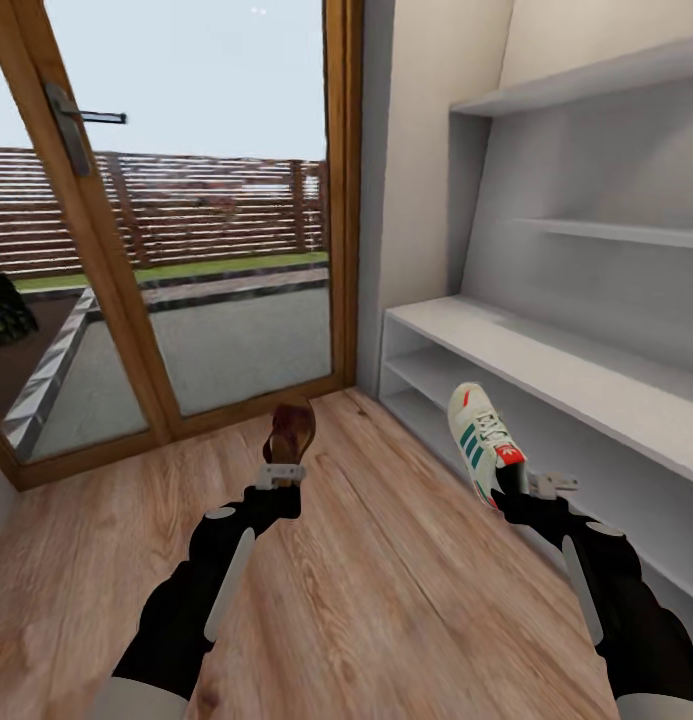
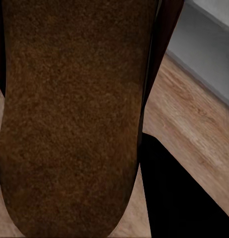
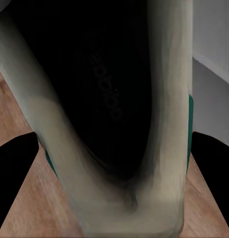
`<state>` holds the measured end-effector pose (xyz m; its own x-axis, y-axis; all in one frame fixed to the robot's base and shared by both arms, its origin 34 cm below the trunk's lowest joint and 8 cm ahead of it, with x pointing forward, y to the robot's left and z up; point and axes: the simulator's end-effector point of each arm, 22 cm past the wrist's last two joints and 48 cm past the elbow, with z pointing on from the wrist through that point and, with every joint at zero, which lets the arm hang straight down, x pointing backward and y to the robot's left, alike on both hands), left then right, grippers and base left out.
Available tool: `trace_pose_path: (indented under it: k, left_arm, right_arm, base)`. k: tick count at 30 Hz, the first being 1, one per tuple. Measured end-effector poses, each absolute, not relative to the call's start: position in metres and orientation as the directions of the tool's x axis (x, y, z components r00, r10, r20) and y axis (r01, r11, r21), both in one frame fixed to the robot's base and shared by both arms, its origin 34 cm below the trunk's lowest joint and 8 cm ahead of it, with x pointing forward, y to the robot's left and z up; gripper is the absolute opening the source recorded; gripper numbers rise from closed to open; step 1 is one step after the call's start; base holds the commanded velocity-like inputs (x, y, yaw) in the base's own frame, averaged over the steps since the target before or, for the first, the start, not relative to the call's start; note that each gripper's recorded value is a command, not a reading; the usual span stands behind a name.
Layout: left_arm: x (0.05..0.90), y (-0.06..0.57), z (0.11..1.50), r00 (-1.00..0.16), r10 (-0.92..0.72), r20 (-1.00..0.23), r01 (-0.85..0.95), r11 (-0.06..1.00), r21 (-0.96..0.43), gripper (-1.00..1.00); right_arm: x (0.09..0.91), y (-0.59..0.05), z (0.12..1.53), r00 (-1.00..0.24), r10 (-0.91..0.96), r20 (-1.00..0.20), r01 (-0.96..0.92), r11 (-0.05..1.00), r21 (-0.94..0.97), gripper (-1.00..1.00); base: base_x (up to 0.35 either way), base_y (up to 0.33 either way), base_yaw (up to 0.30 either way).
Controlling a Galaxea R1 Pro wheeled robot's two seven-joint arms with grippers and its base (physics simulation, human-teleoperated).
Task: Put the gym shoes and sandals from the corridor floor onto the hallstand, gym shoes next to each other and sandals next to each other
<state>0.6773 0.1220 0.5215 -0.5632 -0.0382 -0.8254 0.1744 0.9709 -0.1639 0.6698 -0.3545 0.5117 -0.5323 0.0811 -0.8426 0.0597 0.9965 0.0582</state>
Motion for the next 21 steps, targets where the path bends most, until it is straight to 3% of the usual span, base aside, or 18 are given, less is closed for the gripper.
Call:
trace_pose_path:
  k: [21]
  left_arm:
    - [0.6772, 0.1220, 0.5213, -0.563, -0.038, -0.825, 0.174, 0.971, -0.164, -1.00]
  right_arm:
    - [0.6698, -0.3544, 0.5117, -0.532, 0.082, -0.843, 0.060, 0.996, 0.059, -1.00]
  base:
    - [0.290, 0.193, -0.300]
